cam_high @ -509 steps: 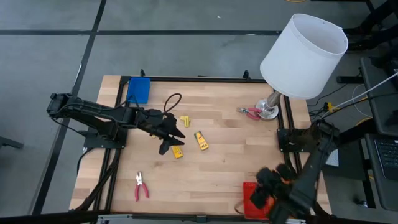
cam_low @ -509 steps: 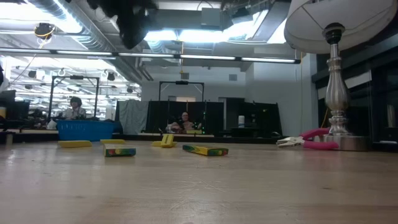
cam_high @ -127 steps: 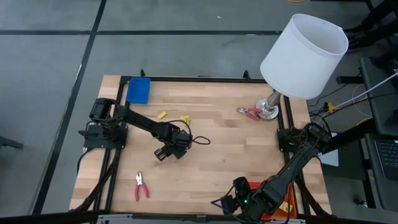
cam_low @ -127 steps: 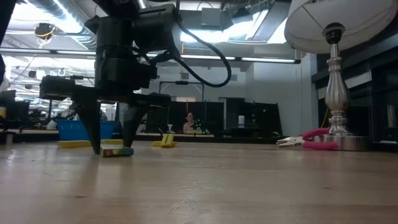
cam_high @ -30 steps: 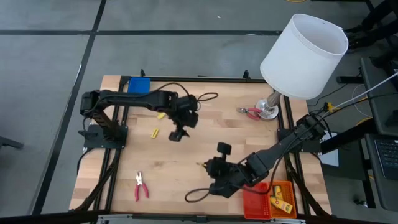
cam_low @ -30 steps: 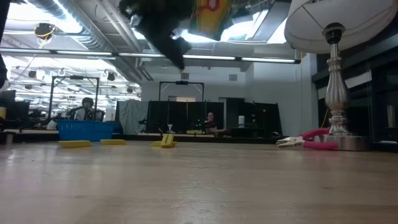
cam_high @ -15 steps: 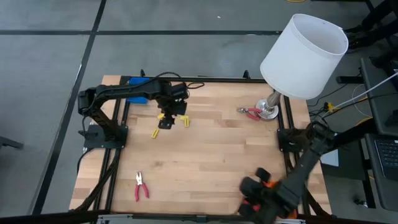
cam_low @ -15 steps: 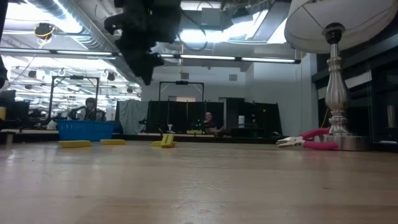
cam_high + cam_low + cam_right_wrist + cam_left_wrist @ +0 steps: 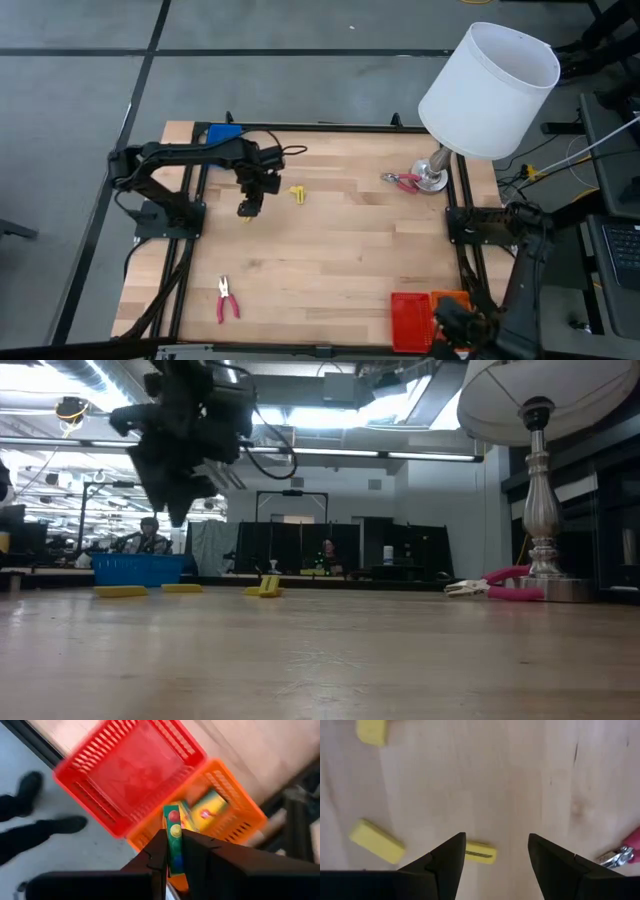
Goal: Pick & Place School Supplies
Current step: Put the yellow crayon box into the orange bin, then put the yellow eraser into the blue bin
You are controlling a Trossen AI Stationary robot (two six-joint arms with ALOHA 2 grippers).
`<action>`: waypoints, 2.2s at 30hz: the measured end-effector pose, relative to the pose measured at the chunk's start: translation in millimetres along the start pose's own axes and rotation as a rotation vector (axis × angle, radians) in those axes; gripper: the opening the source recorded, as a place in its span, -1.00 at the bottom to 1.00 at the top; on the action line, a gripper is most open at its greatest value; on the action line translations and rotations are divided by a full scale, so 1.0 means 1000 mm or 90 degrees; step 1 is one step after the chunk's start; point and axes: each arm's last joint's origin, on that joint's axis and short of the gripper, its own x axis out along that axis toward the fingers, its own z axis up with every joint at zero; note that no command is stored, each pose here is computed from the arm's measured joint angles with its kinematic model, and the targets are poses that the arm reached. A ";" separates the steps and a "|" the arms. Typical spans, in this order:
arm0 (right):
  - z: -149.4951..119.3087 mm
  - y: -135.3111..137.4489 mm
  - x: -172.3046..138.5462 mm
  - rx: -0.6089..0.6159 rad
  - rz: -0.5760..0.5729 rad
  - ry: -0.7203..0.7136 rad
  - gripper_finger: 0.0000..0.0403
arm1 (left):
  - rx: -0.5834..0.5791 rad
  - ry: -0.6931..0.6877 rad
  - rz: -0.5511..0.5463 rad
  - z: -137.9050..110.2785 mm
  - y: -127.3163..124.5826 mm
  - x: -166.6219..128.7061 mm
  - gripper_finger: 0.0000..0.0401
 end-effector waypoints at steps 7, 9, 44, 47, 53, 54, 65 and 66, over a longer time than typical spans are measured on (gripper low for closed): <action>-0.006 -0.009 -0.002 -0.020 -0.039 -0.002 -0.76 | -0.057 -0.046 -0.021 -0.020 -0.008 0.006 0.06; -0.006 -0.010 -0.002 -0.022 -0.047 0.004 -0.71 | -0.058 -0.064 -0.016 -0.022 -0.011 0.005 0.06; 0.137 0.011 -0.003 0.180 0.046 -0.500 -0.11 | -0.684 -0.111 0.100 -0.067 -0.030 0.045 -0.12; 0.143 0.006 -0.011 0.178 0.056 -0.525 -0.11 | -0.710 -0.129 0.089 -0.067 -0.031 0.050 -0.19; 0.149 -0.005 -0.025 0.143 0.052 -0.538 -0.12 | -0.718 -0.134 0.122 -0.066 -0.032 0.053 -0.26; 0.150 -0.006 -0.026 0.136 0.050 -0.541 -0.12 | -0.720 -0.133 0.123 -0.065 -0.031 0.055 -0.27; 0.155 -0.015 -0.036 0.086 0.033 -0.551 -0.12 | -0.714 -0.082 0.144 -0.057 -0.026 0.076 -0.33; 0.155 -0.015 -0.036 0.083 0.032 -0.551 -0.12 | -0.715 -0.077 0.147 -0.056 -0.026 0.078 -0.33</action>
